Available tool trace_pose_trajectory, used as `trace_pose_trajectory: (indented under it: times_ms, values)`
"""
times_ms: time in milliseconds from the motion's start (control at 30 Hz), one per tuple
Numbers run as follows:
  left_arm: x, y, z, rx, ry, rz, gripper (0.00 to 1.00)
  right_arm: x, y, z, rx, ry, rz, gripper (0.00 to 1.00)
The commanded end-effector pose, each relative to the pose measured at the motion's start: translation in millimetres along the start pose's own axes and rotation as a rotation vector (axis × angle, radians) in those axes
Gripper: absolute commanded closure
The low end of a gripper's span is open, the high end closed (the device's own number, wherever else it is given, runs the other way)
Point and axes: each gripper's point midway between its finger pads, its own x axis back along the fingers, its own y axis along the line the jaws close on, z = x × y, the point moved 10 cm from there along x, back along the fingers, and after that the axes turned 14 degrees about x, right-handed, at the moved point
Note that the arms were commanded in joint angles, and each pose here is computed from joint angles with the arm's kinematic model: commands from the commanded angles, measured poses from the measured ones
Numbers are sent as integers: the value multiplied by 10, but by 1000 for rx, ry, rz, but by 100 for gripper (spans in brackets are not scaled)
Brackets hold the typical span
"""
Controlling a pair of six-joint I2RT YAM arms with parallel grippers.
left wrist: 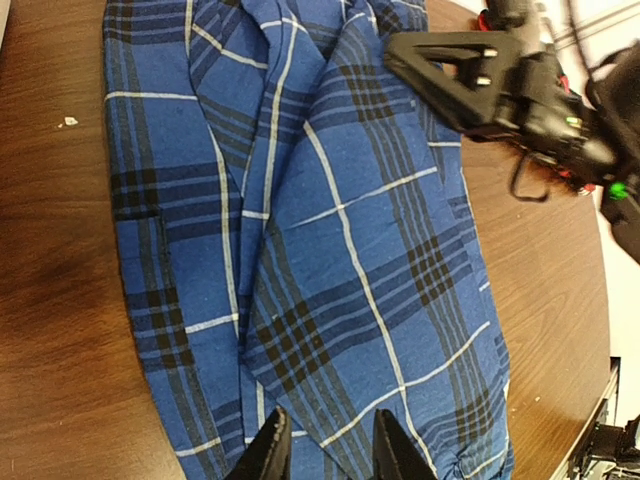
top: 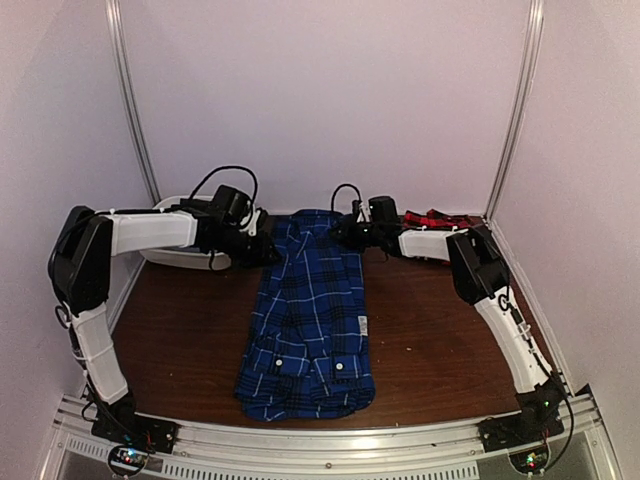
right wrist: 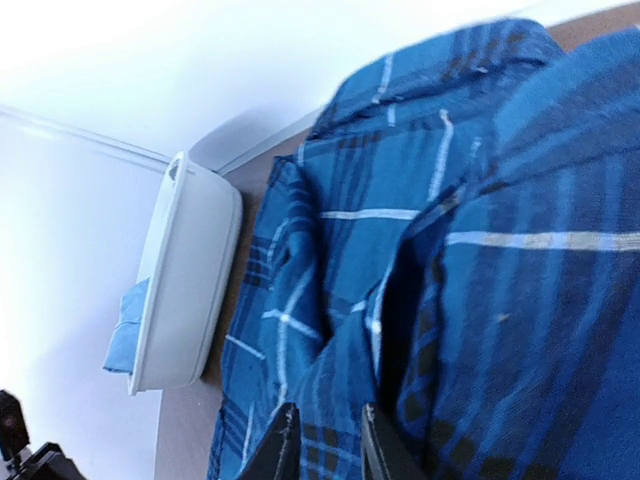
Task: Fold and stack the long sleeve shirts
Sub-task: Move the rectangle-folded shirt to the center of the board.
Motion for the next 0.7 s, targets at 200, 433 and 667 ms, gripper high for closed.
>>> trace_pose_trajectory:
  times_ms: [200,433,667]
  values:
    - [373,16,216,-2,17,24,70,-85,-580,-80,-189,-106,141,79]
    - [509,319,629,55,66,-40,70,-78,-798,-147,-222,-128,124,79]
    - [565,558,1100,105,138,-90,68,23,-693,-374,-181,-156,79,67]
